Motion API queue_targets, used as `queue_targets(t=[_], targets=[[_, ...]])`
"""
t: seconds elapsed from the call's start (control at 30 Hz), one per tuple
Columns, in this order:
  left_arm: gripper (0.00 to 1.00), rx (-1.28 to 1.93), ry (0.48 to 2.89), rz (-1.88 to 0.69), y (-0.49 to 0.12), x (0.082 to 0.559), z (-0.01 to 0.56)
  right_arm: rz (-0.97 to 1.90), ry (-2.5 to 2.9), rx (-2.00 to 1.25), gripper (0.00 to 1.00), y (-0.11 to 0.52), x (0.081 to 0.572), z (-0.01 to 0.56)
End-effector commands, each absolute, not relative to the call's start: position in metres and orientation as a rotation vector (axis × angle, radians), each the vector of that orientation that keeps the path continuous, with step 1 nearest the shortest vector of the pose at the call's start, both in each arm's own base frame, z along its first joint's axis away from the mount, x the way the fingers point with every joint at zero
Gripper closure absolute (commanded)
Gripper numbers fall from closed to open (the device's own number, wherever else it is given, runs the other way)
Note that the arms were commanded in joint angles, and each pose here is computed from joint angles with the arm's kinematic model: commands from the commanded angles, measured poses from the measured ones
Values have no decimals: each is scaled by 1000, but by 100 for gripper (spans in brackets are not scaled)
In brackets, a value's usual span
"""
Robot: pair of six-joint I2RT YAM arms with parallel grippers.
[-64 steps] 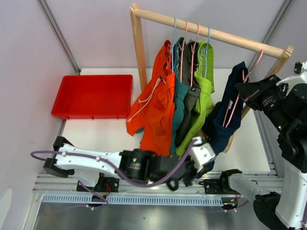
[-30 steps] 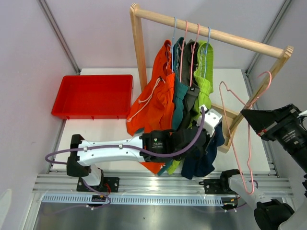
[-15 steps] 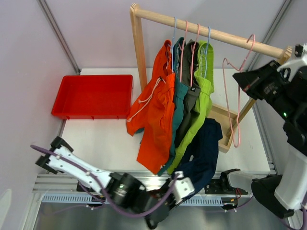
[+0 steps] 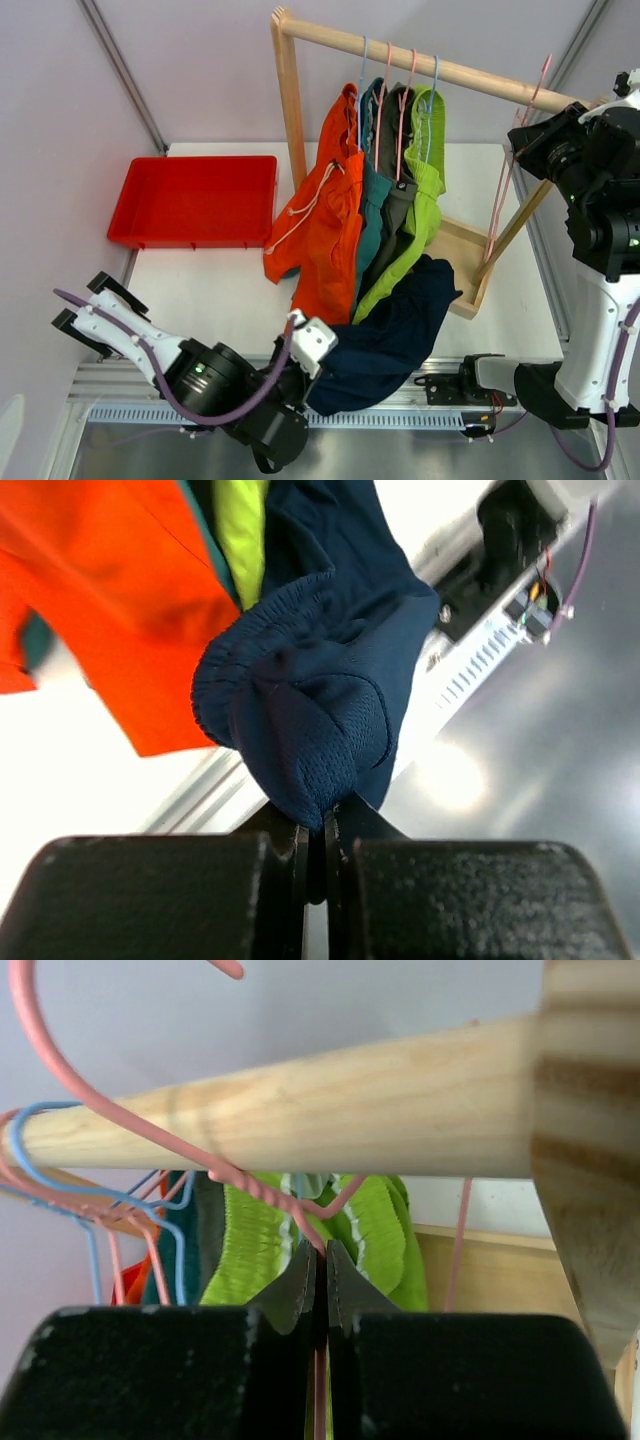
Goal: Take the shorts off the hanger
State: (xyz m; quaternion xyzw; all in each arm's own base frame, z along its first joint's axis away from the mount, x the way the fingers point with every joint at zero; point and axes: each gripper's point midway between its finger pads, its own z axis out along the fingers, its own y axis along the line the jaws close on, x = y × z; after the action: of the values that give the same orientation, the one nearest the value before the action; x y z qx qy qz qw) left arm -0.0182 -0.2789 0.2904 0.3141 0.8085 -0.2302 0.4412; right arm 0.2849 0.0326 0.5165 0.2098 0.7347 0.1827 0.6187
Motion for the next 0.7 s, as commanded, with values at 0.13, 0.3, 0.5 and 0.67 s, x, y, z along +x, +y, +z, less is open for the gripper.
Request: queue_targets(t=[0.13,0.3,0.5,0.67], targets=[[100,646,1837,-607,-228,38,381,455,1684,453,100,24,294,502],[100,525,1758,-542,-199,90,429,486,1700,457,100,28,283,489],[100,427,1634,-369,-154,141,485,496,1731,450,67,32,271,470],[100,327,1536,-202,-118,176,526,501,1763,458,3,33,269,454]])
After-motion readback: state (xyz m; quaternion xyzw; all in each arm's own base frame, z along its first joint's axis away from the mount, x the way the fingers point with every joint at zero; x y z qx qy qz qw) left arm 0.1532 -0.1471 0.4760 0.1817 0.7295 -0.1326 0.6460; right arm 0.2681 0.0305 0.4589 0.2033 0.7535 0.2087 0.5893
